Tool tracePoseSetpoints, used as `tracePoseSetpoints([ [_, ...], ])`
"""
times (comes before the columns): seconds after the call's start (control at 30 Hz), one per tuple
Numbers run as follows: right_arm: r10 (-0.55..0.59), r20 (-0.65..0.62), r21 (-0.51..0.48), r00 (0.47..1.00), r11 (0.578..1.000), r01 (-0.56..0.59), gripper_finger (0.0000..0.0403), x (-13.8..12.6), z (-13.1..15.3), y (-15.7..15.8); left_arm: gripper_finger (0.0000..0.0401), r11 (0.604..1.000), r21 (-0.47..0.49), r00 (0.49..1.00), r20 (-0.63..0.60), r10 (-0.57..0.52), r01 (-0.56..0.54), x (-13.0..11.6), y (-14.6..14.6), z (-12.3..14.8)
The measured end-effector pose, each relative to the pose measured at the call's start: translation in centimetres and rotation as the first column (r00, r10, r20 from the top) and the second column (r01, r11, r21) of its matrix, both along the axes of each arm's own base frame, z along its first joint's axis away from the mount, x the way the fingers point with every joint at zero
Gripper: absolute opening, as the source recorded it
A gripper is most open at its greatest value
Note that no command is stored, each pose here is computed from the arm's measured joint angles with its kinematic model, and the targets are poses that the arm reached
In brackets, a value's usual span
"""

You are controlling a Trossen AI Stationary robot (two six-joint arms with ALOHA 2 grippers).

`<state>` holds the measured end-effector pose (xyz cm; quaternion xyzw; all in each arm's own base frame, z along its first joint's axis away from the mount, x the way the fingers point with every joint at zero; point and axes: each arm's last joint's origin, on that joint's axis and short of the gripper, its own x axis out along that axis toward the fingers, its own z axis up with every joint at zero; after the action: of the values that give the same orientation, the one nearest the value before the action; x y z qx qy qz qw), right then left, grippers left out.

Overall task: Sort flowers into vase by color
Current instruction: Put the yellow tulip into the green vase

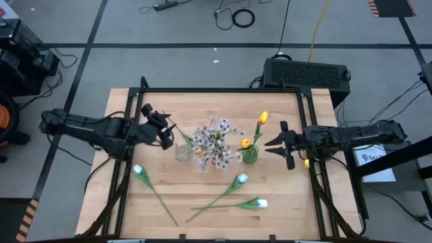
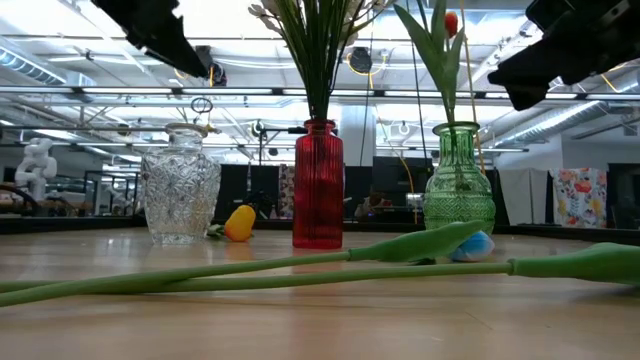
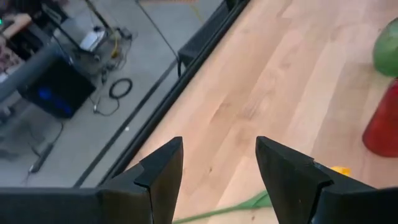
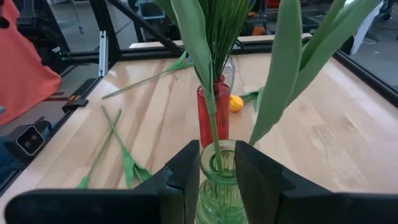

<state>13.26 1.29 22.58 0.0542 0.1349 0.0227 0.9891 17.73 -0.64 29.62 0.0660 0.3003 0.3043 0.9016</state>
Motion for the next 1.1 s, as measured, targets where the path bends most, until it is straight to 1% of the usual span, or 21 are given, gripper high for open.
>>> tracePoseSetpoints([
  [0.1,0.0,0.013,0.0,1.0,1.0,0.0,0.0093,-0.2,0.2,0.0,0.0208,0.999,-0.038,1.0,-0.019,0.01,-0.011,0.1,1.3,-0.1],
  [0.2,0.001,0.021,-0.008,1.0,1.0,-0.001,0.0093,-0.4,0.3,-0.1,0.0206,0.99,-0.132,0.996,-0.064,-0.056,0.047,0.4,2.7,-0.5],
  [0.27,0.001,0.025,-0.008,1.0,1.0,-0.001,0.0093,-0.5,0.3,-0.1,0.0202,0.98,-0.188,0.989,-0.118,-0.084,0.061,0.4,3.7,-1.1],
  [0.33,0.0,0.024,-0.005,1.0,1.0,0.0,0.0093,-0.5,0.3,-0.1,0.0194,0.975,-0.215,0.979,-0.181,-0.097,0.057,0.4,4.8,-1.7],
  [0.4,-0.002,0.021,-0.004,1.0,1.0,0.002,0.0093,-0.6,0.3,-0.1,0.0184,0.966,-0.251,0.958,-0.254,-0.13,0.065,0.5,5.7,-2.5],
  [0.5,-0.002,0.017,-0.004,1.0,1.0,0.002,0.0093,-0.6,0.2,-0.1,0.0167,0.922,-0.371,0.928,-0.292,-0.23,0.112,1.0,6.4,-3.7],
  [0.57,-0.002,0.018,-0.006,1.0,1.0,0.002,0.0093,-0.6,0.2,-0.1,0.0159,0.907,-0.412,0.894,-0.37,-0.252,0.085,1.1,6.7,-4.7],
  [0.6,-0.001,0.018,-0.01,1.0,1.0,0.001,0.0093,-0.6,0.2,-0.1,0.0155,0.909,-0.413,0.875,-0.416,-0.247,0.06,1.1,7.0,-5.2],
  [0.63,0.0,0.018,-0.012,1.0,1.0,0.001,0.0093,-0.6,0.2,-0.1,0.0153,0.919,-0.392,0.85,-0.472,-0.234,0.035,1.2,7.2,-5.7],
  [0.7,0.001,0.019,-0.018,1.0,1.0,-0.001,0.0093,-0.6,0.2,-0.1,0.0151,0.954,-0.299,0.791,-0.586,-0.176,-0.01,1.3,7.8,-6.4],
  [0.77,-0.001,0.019,-0.029,1.0,1.0,0.002,0.0093,-0.6,0.2,-0.1,0.015,0.977,-0.202,0.759,-0.646,-0.085,-0.062,1.6,8.3,-7.0],
  [0.8,-0.001,0.019,-0.033,1.0,0.999,0.001,0.0093,-0.6,0.2,-0.1,0.015,0.977,-0.19,0.752,-0.657,-0.054,-0.096,1.8,8.4,-7.3],
  [0.87,0.0,0.02,-0.036,1.0,0.999,0.001,0.0093,-0.6,0.2,-0.1,0.015,0.973,-0.2,0.741,-0.669,-0.052,-0.112,2.1,8.5,-7.8],
  [0.97,0.0,0.02,-0.036,1.0,0.999,0.001,0.0093,-0.6,0.2,-0.1,0.015,0.975,-0.212,0.724,-0.684,-0.095,-0.073,3.1,8.8,-8.8],
  [1.07,-0.001,0.02,-0.035,1.0,0.999,0.001,0.0093,-0.6,0.2,-0.1,0.015,0.966,-0.253,0.72,-0.679,-0.144,-0.046,4.1,9.3,-10.0],
  [1.1,0.0,0.02,-0.035,1.0,0.999,0.001,0.0093,-0.6,0.2,-0.1,0.015,0.961,-0.273,0.708,-0.686,-0.167,-0.038,4.2,9.6,-10.4],
])
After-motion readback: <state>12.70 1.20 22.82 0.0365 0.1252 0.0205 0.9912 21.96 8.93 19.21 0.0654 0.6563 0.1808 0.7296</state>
